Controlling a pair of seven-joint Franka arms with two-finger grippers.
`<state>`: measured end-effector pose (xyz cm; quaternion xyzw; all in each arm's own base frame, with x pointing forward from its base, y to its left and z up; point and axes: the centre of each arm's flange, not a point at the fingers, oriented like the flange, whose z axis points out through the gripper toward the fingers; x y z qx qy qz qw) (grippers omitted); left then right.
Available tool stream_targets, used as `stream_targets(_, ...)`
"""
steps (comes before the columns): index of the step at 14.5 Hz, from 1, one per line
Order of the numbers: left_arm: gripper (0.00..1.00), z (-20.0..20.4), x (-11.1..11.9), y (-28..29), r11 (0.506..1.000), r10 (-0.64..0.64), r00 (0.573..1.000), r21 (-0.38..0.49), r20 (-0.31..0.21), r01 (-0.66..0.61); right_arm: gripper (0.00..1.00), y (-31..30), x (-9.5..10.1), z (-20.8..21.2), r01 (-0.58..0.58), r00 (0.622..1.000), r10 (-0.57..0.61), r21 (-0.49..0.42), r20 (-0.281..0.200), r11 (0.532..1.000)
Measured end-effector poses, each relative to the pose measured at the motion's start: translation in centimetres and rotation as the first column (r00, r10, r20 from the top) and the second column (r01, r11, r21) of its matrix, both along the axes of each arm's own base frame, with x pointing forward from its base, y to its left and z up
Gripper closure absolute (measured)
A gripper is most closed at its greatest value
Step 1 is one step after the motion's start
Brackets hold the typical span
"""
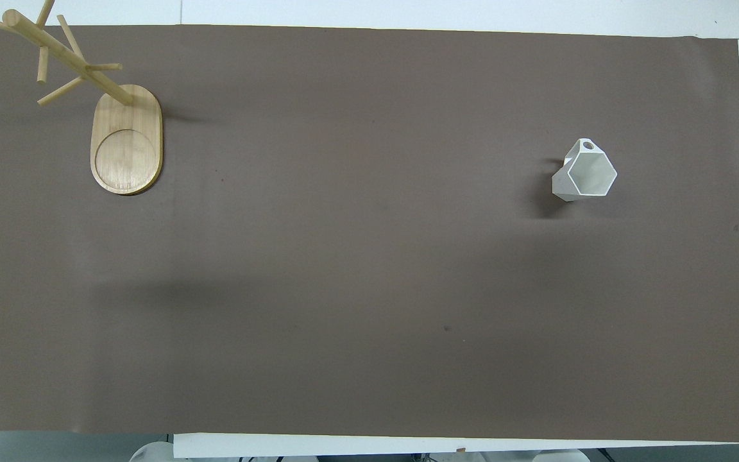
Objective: Hang cup on rack
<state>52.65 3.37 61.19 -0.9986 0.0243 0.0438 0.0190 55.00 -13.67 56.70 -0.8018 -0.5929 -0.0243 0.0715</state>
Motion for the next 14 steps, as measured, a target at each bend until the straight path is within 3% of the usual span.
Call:
stream_targets(2, 0.00, 0.0, 0.0, 0.0, 1.000, 0.000, 1.000, 0.000, 0.000, 0.000, 0.00, -4.5, 0.3, -3.7, -0.075, 0.997, 0.073, 0.145, 0.017, 0.987)
stream_targets(4, 0.00, 0.0, 0.0, 0.0, 1.000, 0.000, 1.000, 0.000, 0.000, 0.000, 0.00, -8.5, 0.2, -8.5, -0.107, 0.994, 0.101, 0.327, 0.035, 0.939)
stream_targets(6, 0.00, 0.0, 0.0, 0.0, 1.000, 0.000, 1.000, 0.000, 0.000, 0.000, 0.00, -10.2, 0.3, -13.3, -0.132, 0.991, 0.110, 0.533, 0.074, 0.835)
stream_targets(8, 0.00, 0.0, 0.0, 0.0, 1.000, 0.000, 1.000, 0.000, 0.000, 0.000, 0.00, -10.1, 1.0, -17.5, -0.163, 0.987, 0.109, 0.678, 0.122, 0.716)
stream_targets(11, 0.00, 0.0, 0.0, 0.0, 1.000, 0.000, 1.000, 0.000, 0.000, 0.000, 0.00, -9.0, 2.0, -23.4, -0.241, 0.970, 0.121, 0.790, 0.210, 0.563)
stream_targets(12, 0.00, 0.0, 0.0, 0.0, 1.000, 0.000, 1.000, 0.000, 0.000, 0.000, 0.00, -8.7, 2.2, -25.6, -0.248, 0.968, 0.108, 0.821, 0.225, 0.514)
stream_targets(14, 0.00, 0.0, 0.0, 0.0, 1.000, 0.000, 1.000, 0.000, 0.000, 0.000, 0.00, -9.2, 2.3, -29.7, -0.244, 0.969, 0.082, 0.854, 0.233, 0.460)
